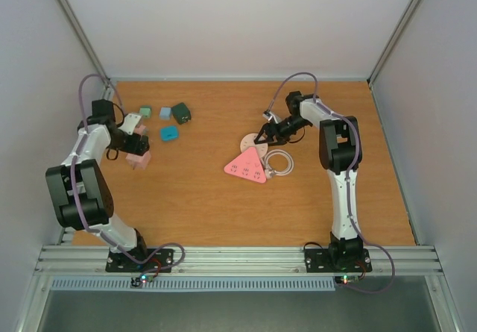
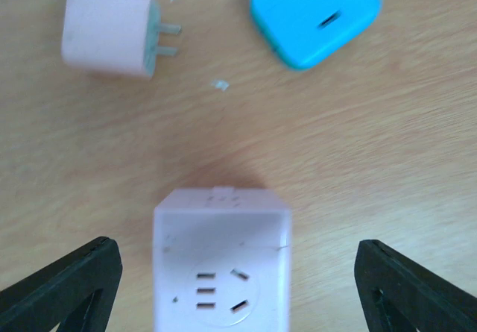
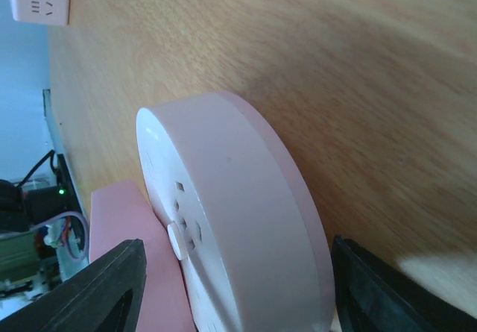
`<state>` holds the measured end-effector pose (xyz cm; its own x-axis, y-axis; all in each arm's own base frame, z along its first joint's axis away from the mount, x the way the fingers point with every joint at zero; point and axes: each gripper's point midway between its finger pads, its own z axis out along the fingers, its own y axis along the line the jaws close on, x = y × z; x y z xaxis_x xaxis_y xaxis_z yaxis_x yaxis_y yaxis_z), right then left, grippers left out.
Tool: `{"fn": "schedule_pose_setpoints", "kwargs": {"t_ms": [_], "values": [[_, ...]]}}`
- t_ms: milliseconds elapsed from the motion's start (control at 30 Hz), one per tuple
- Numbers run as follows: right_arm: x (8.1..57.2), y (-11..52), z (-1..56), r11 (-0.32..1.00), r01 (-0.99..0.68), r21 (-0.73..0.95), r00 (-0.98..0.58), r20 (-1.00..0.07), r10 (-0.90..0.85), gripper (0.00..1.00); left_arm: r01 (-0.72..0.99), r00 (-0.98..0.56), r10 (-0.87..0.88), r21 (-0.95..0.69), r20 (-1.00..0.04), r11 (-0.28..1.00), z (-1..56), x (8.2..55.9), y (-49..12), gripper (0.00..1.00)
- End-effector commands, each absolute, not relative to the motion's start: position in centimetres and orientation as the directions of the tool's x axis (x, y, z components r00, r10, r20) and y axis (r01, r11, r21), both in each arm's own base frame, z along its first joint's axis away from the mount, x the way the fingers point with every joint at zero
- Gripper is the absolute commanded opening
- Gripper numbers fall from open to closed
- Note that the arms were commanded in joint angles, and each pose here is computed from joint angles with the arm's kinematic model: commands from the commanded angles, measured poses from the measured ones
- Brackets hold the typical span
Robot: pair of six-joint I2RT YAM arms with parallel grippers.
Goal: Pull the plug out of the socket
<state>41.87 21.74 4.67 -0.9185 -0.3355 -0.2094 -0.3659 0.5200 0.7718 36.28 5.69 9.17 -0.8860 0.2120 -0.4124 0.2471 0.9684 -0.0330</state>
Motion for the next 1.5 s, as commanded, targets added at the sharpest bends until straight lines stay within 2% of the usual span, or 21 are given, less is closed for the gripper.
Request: {"fn": "schedule_pose_setpoints", "kwargs": {"t_ms": [0, 100, 267, 467, 667, 1000, 1233, 1467], "values": [[41.3, 22.5, 5.0, 0.46, -0.346, 0.818, -0.919, -0.197, -0.341, 0.67, 0.404, -0.791, 0.28, -0.122, -0.544, 0.906, 13.6, 37.3, 2.5, 0.87], [41.1, 22.6, 4.7, 0.445, -0.324, 0.835, -0.924, -0.178, -0.339, 0.61, 0.497, -0.753, 0.311, -0.191, -0.58, 0.846, 14.5, 37.3, -0.3, 0.9], [40.6, 23.0, 4.5, 0.425, -0.316, 0.848, -0.922, -0.169, -0.349, 0.57, 0.643, -0.691, 0.387, -0.275, -0.61, 0.715, 14.7, 36.7, -6.7, 0.9], [39.9, 23.5, 4.5, 0.397, -0.323, 0.859, -0.913, -0.172, -0.37, 0.5, 0.724, -0.672, 0.412, -0.43, -0.616, 0.539, 14.3, 35.3, -15.0, 0.88], [38.8, 24.0, 4.7, 0.376, -0.339, 0.863, -0.897, -0.176, -0.406, 0.44, 0.726, -0.686, 0.405, -0.537, -0.604, 0.429, 13.4, 34.6, -19.8, 0.83], [37.9, 24.3, 4.5, 0.37, -0.334, 0.867, -0.893, -0.166, -0.418, 0.33, 0.706, -0.705, 0.423, -0.622, -0.57, 0.338, 10.1, 32.6, -24.9, 0.82], [37.4, 24.3, 4.2, 0.377, -0.391, 0.84, -0.87, -0.203, -0.45, 0.31, 0.659, -0.741, 0.406, -0.695, -0.535, 0.289, 8.4, 33.5, -26.9, 0.78], [37.2, 24.1, 4.6, 0.354, -0.459, 0.815, -0.836, -0.261, -0.483, 0.3, 0.633, -0.751, 0.427, -0.735, -0.504, 0.244, 6.5, 31.3, -28.2, 0.72]]}}
